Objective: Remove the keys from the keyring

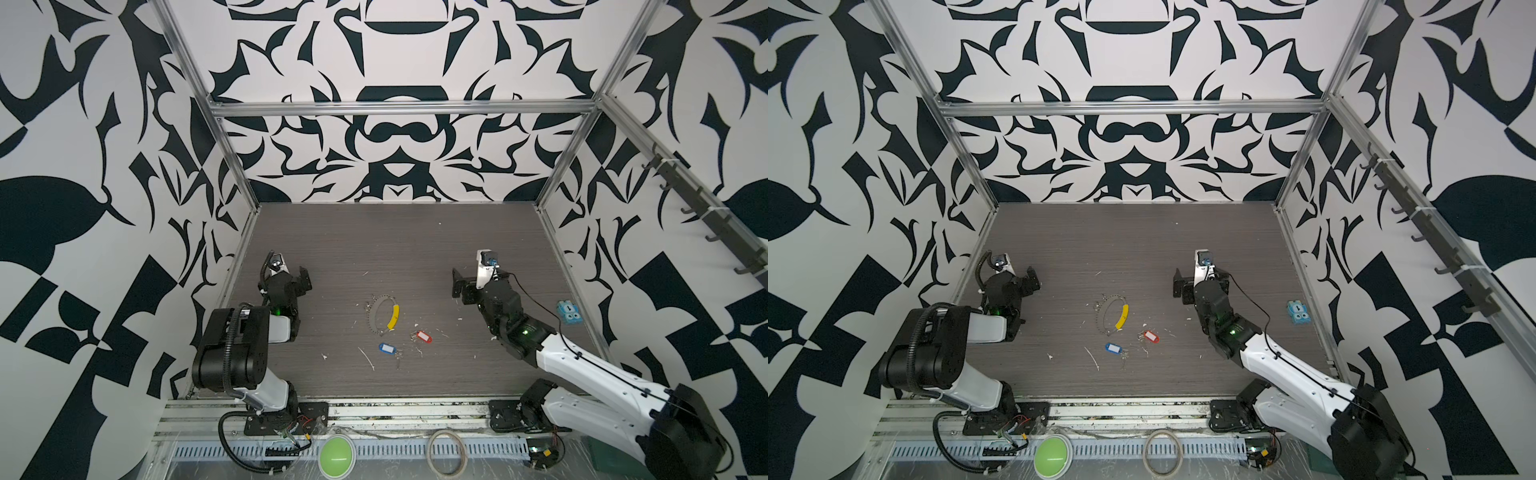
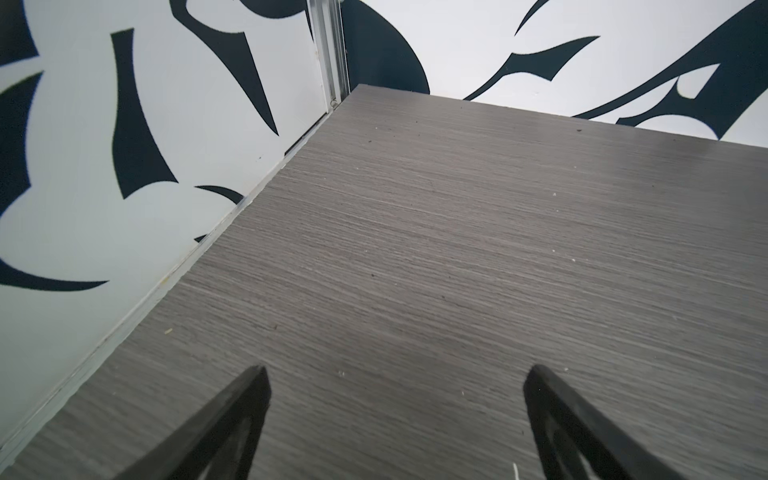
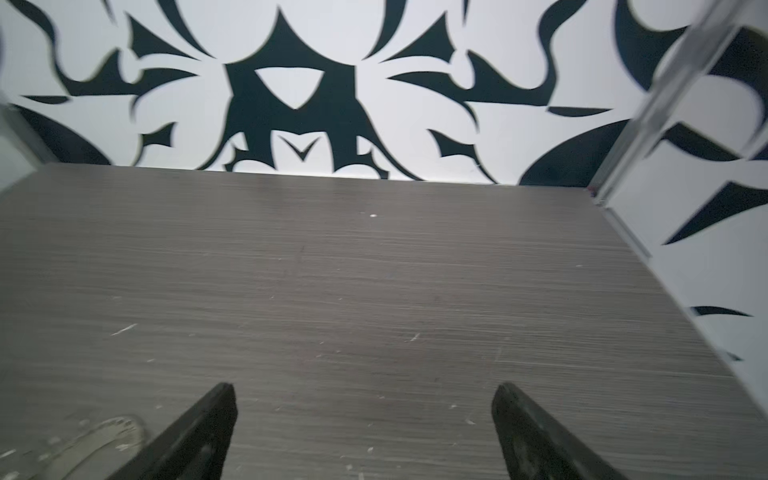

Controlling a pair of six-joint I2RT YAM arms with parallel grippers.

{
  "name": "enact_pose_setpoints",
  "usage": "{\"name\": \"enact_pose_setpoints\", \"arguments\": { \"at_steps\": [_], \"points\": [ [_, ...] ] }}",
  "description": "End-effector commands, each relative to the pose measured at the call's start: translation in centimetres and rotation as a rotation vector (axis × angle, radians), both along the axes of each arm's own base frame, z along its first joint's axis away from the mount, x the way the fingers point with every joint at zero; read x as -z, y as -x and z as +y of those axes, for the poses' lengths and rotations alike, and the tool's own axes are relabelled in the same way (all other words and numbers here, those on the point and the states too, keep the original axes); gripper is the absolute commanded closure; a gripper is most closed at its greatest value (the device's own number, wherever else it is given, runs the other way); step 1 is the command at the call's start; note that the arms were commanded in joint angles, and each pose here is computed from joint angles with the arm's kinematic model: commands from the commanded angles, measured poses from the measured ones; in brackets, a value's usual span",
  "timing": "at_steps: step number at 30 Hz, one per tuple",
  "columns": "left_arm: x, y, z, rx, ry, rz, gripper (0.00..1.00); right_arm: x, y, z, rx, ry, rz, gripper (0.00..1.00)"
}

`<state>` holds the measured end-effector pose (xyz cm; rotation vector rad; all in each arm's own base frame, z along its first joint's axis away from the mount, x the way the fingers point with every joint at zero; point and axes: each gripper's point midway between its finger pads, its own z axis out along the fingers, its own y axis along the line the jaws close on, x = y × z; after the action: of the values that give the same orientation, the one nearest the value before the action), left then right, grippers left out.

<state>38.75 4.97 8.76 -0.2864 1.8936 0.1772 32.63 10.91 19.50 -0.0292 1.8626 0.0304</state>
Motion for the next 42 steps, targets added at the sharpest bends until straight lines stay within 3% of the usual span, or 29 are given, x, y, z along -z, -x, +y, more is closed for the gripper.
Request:
{"name": "enact_pose_setpoints", "arguments": {
  "at_steps": [1,6,11,18,42],
  "points": [
    [-0.7,-0.2,-0.1,0.005,0.006,-0.033,0.01,0.0,-2.0,-5.6,0.19,0.105,-0.05,0.0],
    [-0.6,-0.1,0.0,0.002,0.005,-0.035,0.01,3.6,-2.1,-10.3,0.331,0.212,-0.005,0.0],
    [-0.6,-0.1,0.0,0.002,0.006,-0.035,0.01,6.8,-3.2,-11.1,0.273,0.118,0.007,0.0],
    [-0.6,-0.1,0.0,0.002,0.008,-0.034,0.01,10.9,-5.7,-12.0,0.254,0.111,0.041,0.0],
    [-0.6,-0.2,0.0,0.003,0.008,-0.034,0.01,11.1,-5.3,-13.0,0.299,0.094,0.058,0.0]
  ]
}}
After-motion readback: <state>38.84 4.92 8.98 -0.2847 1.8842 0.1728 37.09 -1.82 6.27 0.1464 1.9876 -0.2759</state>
